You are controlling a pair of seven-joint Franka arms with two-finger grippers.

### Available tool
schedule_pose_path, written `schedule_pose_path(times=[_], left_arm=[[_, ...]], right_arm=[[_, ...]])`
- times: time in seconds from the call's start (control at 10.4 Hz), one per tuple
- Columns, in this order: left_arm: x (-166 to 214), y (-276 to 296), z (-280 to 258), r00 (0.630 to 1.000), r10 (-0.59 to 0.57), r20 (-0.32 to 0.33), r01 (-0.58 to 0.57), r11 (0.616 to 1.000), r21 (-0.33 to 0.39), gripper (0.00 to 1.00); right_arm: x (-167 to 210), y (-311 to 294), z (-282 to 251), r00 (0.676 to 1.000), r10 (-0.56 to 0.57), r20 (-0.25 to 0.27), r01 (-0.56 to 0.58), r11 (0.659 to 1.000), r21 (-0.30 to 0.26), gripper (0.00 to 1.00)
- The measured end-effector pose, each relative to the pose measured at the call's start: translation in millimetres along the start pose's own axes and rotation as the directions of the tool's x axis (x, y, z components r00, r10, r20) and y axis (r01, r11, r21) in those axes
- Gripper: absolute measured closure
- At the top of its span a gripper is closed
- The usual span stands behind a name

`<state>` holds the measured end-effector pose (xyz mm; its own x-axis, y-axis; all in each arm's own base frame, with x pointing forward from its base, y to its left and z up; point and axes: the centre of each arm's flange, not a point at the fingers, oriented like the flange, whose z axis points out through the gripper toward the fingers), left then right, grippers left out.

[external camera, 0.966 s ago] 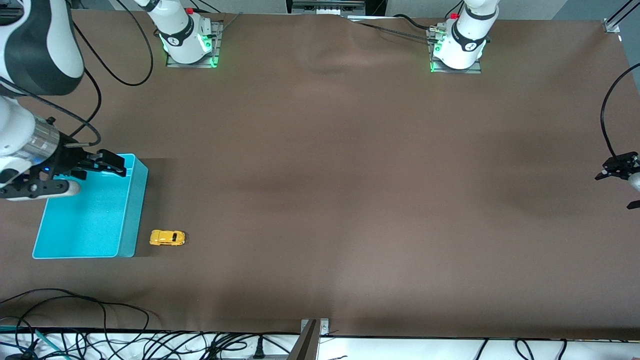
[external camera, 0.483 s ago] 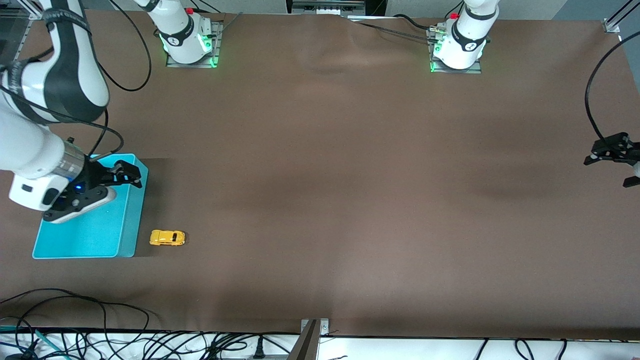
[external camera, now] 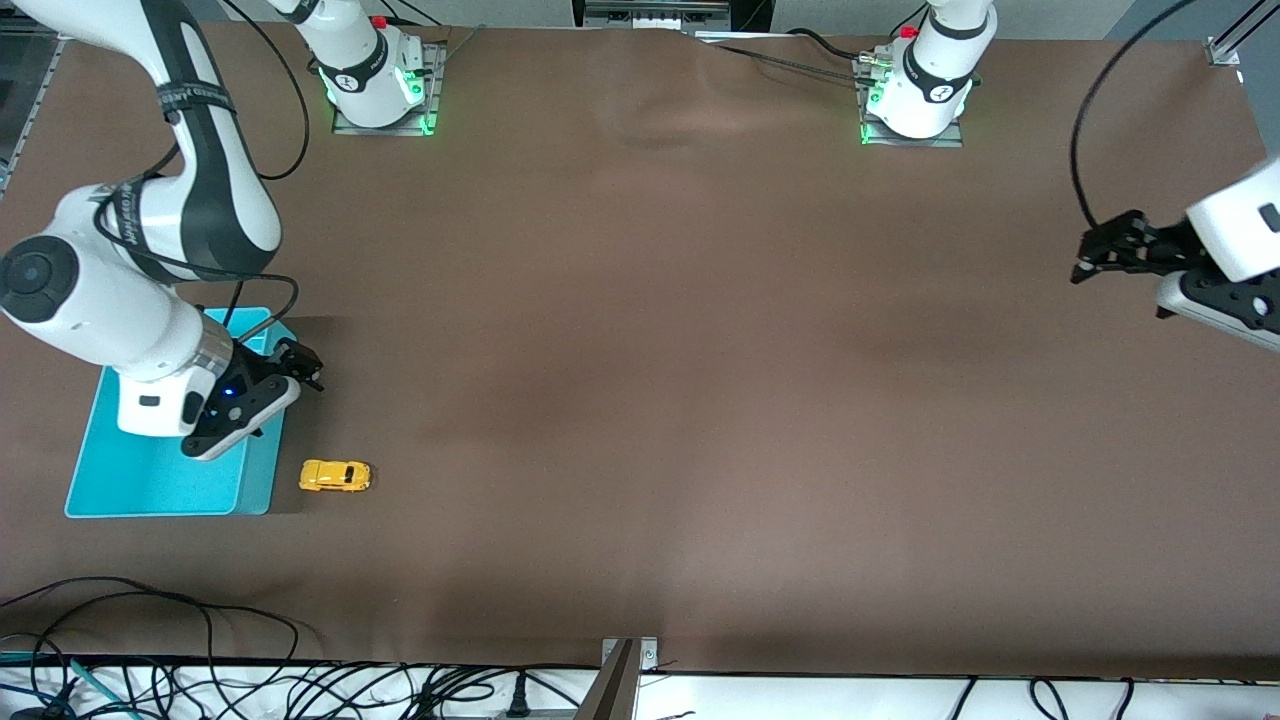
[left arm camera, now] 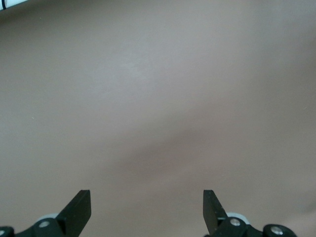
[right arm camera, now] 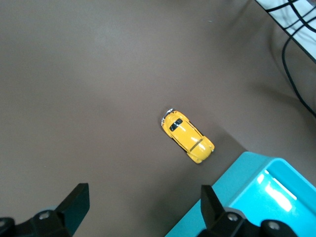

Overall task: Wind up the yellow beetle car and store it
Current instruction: 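Lower the right gripper to the car while the left gripper withdraws, then close the right gripper on the yellow car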

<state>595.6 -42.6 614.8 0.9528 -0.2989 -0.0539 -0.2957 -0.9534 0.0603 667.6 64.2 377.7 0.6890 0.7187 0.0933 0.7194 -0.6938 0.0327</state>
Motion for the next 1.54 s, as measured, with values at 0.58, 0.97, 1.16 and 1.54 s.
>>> schedule_pose_path(times=[0.58, 0.97, 1.16, 1.54], left_arm=[[-28.8, 36.0, -24.0, 0.977, -0.212, -0.025, 0.212, 0.977, 0.024, 0.00], [-35.2, 29.4, 2.4, 0.978, -0.206, -0.009, 0.207, 0.978, 0.028, 0.00], [-43.5, 22.4, 9.3, 0.976, -0.217, -0.005, 0.217, 0.976, 0.030, 0.00], [-54.6, 28.6, 3.6, 0.978, -0.210, -0.017, 0.211, 0.977, 0.033, 0.00]], right_arm=[[-17.7, 17.4, 90.5, 0.983, -0.183, 0.032, 0.182, 0.982, 0.046, 0.00], [-18.9, 21.2, 129.9, 0.956, -0.295, 0.010, 0.294, 0.955, 0.029, 0.00], [-19.0, 23.1, 149.6, 0.941, -0.340, -0.006, 0.340, 0.941, 0.005, 0.00], [-22.2, 25.1, 178.7, 0.924, -0.382, -0.020, 0.382, 0.924, -0.019, 0.00]])
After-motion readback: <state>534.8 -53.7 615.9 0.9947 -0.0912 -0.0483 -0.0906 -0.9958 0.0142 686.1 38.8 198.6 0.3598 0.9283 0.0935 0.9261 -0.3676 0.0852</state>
